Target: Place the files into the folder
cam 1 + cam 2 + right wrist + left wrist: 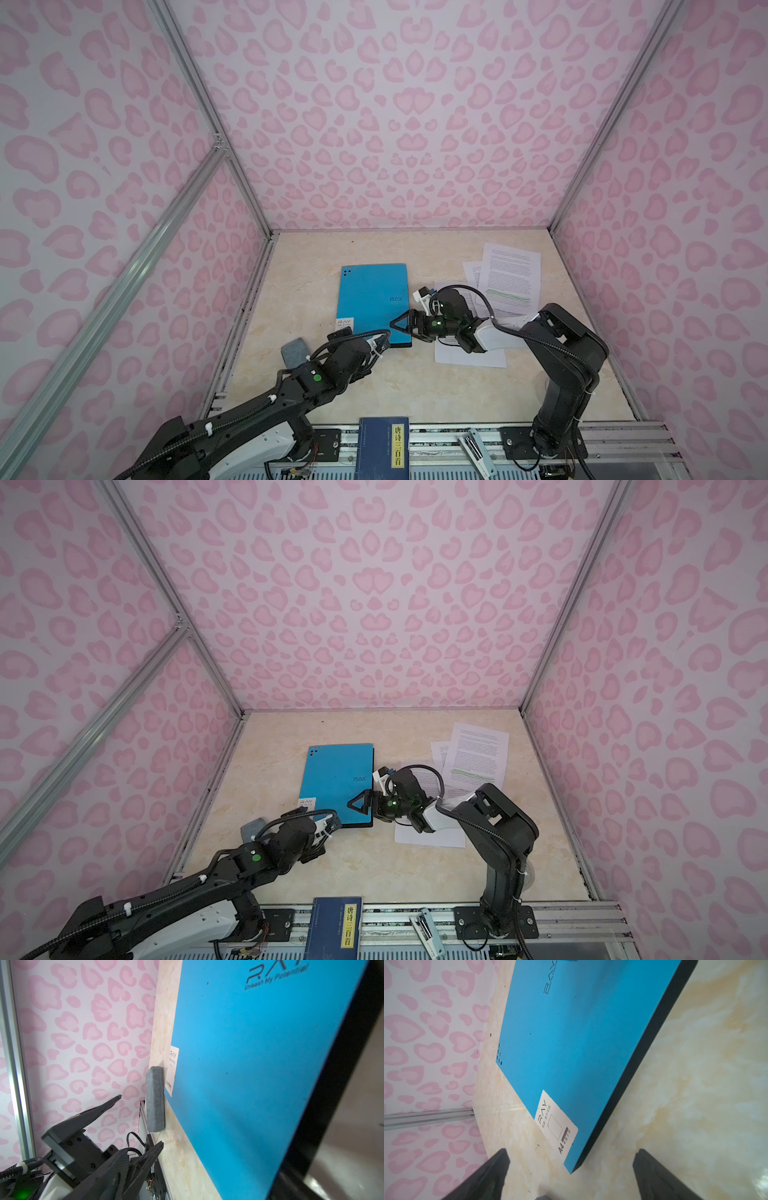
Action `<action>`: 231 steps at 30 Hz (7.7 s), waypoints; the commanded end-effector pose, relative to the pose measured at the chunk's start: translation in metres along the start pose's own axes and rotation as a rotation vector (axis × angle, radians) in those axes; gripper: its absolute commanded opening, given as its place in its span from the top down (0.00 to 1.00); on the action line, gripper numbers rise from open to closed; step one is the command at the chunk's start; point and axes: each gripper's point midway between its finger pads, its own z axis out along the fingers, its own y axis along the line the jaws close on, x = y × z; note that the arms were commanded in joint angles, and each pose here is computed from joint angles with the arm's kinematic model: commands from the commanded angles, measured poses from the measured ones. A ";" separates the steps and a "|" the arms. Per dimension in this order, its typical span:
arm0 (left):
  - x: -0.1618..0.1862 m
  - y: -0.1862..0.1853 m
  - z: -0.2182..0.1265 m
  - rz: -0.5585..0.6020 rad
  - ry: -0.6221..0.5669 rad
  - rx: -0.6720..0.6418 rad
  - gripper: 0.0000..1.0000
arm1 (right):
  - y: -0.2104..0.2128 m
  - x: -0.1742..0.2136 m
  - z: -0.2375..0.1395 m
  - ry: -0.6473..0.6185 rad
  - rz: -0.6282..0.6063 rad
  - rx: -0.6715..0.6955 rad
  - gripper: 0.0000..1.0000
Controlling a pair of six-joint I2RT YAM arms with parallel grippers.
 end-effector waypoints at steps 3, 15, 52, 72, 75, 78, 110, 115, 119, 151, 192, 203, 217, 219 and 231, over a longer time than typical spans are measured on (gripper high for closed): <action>0.001 0.028 -0.019 -0.174 -0.009 -0.004 0.03 | 0.021 -0.008 0.002 -0.029 -0.024 -0.097 0.03; -0.032 0.121 -0.026 -0.744 -0.013 0.148 0.03 | 0.061 -0.010 0.010 -0.052 -0.140 -0.048 0.03; -0.024 0.220 -0.001 -1.295 0.091 0.289 0.00 | 0.215 -0.003 0.114 -0.072 -0.202 -0.436 0.03; 0.029 0.216 0.011 -1.240 0.240 0.149 0.25 | 0.181 -0.012 0.095 -0.108 -0.152 -0.379 0.03; 0.030 0.216 0.010 -1.233 0.241 0.143 0.32 | 0.168 -0.013 0.089 -0.110 -0.153 -0.325 0.03; 0.032 0.216 0.010 -1.219 0.244 0.135 0.36 | 0.152 -0.013 0.084 -0.114 -0.165 -0.252 0.03; 0.032 0.199 0.019 -1.168 0.263 0.240 0.96 | 0.071 0.000 0.052 -0.071 -0.256 0.260 0.05; 0.026 0.203 0.017 -1.232 0.254 0.243 0.96 | 0.050 -0.001 0.036 -0.066 -0.320 0.488 0.07; 0.027 0.199 0.011 -1.288 0.259 0.240 0.96 | 0.040 -0.001 0.028 -0.058 -0.367 0.621 0.08; 0.029 0.151 -0.004 -1.318 0.300 0.375 0.96 | 0.026 0.002 0.100 0.123 -0.436 0.673 0.55; 0.024 0.143 -0.011 -1.350 0.284 0.413 0.96 | -0.015 0.007 0.124 0.163 -0.246 0.541 0.86; 0.024 0.143 -0.012 -1.343 0.283 0.406 0.96 | -0.025 0.008 0.121 0.163 -0.209 0.530 0.94; 0.026 0.147 -0.013 -1.328 0.288 0.384 0.97 | -0.048 0.007 0.111 0.173 -0.177 0.570 1.00; 0.028 0.147 -0.013 -1.324 0.292 0.379 0.96 | -0.049 0.006 0.109 0.184 -0.191 0.589 1.00; 0.033 0.150 -0.014 -1.306 0.307 0.343 0.96 | -0.052 0.003 0.102 0.214 -0.244 0.659 1.00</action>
